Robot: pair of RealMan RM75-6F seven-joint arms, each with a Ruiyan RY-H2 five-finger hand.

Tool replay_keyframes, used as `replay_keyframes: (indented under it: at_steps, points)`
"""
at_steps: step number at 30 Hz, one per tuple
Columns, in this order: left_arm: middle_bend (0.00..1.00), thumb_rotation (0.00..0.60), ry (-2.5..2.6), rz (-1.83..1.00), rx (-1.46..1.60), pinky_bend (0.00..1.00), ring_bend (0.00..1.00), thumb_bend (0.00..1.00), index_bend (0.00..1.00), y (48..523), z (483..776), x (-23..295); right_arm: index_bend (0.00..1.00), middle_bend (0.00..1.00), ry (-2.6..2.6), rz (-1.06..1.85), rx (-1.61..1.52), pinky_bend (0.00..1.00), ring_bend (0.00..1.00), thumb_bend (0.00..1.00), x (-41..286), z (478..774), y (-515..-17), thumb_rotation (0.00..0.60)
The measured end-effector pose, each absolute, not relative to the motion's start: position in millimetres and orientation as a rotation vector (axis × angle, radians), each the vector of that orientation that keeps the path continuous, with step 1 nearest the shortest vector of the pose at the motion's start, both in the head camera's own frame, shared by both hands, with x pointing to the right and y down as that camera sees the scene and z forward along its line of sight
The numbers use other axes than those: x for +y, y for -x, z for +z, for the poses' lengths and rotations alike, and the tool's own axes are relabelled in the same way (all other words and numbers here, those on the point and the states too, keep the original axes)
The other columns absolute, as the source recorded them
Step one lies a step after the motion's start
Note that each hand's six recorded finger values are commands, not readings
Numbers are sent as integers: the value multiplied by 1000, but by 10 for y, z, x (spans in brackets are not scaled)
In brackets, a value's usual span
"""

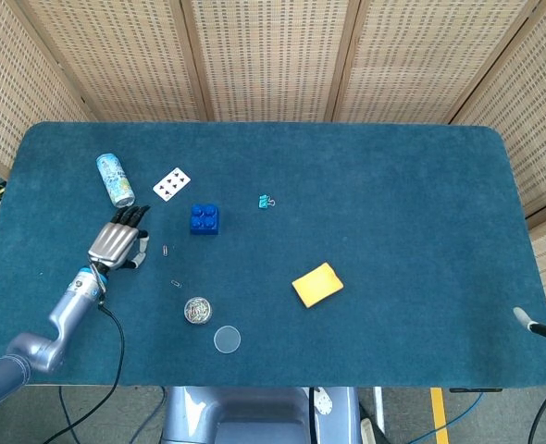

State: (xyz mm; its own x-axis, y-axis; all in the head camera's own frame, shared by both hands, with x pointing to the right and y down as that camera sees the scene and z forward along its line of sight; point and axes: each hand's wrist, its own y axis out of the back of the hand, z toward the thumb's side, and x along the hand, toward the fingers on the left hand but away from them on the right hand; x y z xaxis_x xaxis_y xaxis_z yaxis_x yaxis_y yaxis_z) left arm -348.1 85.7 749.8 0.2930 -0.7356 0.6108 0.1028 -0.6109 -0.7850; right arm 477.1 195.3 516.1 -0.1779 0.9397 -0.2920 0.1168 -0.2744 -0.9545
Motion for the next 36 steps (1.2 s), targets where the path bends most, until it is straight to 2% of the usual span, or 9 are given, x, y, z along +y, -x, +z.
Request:
replay_keyframes:
  at_steps: [14,20,26,36]
  points:
    - [0,600,1859,-1098,438,0,0,462,684,2680,6919,1225,4,0,1394,1512,-1297,0,0,0,1955,5100,-4791,600]
    - [0,600,1888,-1004,392,0,0,462,686,2492,6727,1442,4,0,1394,1505,-1305,0,0,0,1956,5080,-4801,600]
    - [0,600,1925,-960,344,0,0,462,688,2418,6669,1633,4,0,1396,1502,-1311,0,0,0,1954,5067,-4806,600]
    - [0,600,2005,-996,332,0,0,461,688,2446,6777,1770,4,0,1396,1498,-1318,0,0,0,1953,5053,-4814,600]
